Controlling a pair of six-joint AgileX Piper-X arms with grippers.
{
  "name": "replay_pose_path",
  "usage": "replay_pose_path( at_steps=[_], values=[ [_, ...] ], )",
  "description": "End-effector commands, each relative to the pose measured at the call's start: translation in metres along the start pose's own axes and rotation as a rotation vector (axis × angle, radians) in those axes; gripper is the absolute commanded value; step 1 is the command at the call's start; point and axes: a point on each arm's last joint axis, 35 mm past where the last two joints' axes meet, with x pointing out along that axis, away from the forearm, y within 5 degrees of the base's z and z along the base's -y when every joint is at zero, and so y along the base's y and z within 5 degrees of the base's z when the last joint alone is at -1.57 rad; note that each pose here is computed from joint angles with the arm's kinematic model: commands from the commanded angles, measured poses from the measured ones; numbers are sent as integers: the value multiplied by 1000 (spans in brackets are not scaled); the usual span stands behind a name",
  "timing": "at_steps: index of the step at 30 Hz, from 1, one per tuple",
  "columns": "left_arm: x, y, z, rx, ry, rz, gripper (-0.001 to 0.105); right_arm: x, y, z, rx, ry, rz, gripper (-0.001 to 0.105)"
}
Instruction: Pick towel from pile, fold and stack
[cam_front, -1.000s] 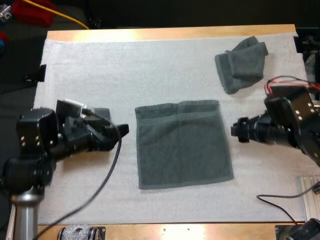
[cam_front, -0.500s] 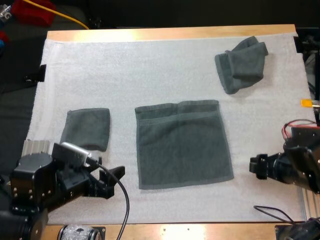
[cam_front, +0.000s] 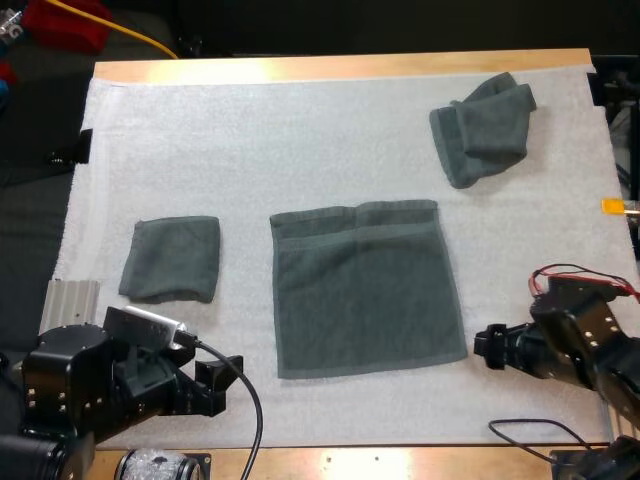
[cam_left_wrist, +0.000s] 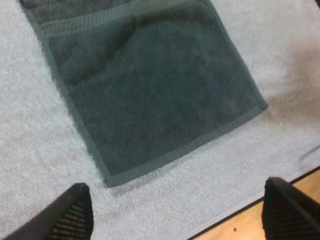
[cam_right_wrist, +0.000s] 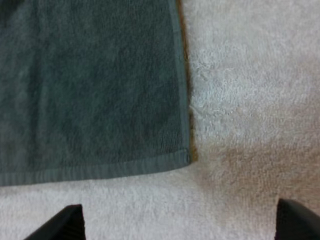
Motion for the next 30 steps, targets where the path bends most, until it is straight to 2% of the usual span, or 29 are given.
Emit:
replay_pose_path(
  at_steps=[1, 7, 23, 30],
  values=[
    [1, 1, -2, 3, 4, 8, 68, 7, 0, 0, 8, 5, 20, 73],
    [3, 3, -3, -3, 14, 11, 68, 40, -4, -4, 48, 60, 31, 73],
    [3, 3, -3, -3, 15, 9, 68, 108, -38, -9, 300, 112, 371, 72],
    [3, 3, -3, -3, 15, 9, 68, 132, -40, -9, 342, 155, 398, 72]
  ],
)
